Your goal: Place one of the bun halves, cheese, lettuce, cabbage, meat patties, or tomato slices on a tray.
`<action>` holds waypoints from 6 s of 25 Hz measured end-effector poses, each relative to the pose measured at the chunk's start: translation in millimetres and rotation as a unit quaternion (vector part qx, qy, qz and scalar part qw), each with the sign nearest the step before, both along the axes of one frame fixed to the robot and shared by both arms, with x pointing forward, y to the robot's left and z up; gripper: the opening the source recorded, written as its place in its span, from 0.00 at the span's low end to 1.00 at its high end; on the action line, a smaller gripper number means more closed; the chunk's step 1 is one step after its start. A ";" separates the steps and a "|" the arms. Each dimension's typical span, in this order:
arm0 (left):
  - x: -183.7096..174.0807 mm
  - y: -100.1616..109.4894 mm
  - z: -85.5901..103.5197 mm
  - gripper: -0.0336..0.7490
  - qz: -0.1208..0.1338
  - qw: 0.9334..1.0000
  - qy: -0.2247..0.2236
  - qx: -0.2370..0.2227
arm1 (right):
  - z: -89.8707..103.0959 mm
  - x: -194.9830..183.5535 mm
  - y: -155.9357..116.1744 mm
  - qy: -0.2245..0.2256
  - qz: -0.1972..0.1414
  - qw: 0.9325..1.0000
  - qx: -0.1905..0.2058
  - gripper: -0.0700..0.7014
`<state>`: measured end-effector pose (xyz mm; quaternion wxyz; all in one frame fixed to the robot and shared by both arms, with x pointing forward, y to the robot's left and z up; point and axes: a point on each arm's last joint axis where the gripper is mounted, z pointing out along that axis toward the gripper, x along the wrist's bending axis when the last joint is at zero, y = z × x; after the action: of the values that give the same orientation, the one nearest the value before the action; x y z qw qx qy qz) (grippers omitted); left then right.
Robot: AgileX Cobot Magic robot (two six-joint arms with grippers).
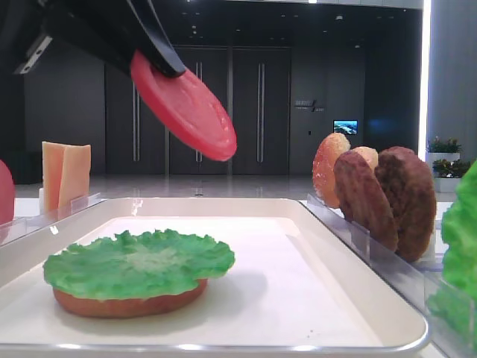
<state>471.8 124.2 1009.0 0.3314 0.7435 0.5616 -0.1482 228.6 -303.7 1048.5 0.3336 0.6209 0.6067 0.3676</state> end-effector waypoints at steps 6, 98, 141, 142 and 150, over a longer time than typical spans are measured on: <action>4.7 -0.4 -9.8 0.12 -0.010 1.000 0.008 0.000 | 0.0 0.0 0.0 0.000 0.000 1.000 0.000 0.54; 1.1 43.9 -89.2 0.62 0.026 0.993 0.080 -0.087 | 0.0 0.0 0.0 0.000 0.000 1.000 0.000 0.54; 77.5 172.2 59.0 0.65 0.138 0.940 0.041 0.310 | 0.0 0.0 0.0 0.000 0.000 1.000 0.000 0.54; 77.2 181.4 59.7 0.65 0.149 0.937 0.043 0.314 | 0.0 0.0 0.0 0.000 0.000 1.000 0.000 0.54; 54.3 197.1 82.8 0.65 0.177 0.931 0.013 0.320 | 0.0 0.0 0.0 0.000 0.000 1.000 0.000 0.54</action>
<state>526.1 321.3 1091.8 0.0894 0.6969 0.7057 0.0912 228.6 -303.7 1048.5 0.3336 0.6209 0.6067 0.3676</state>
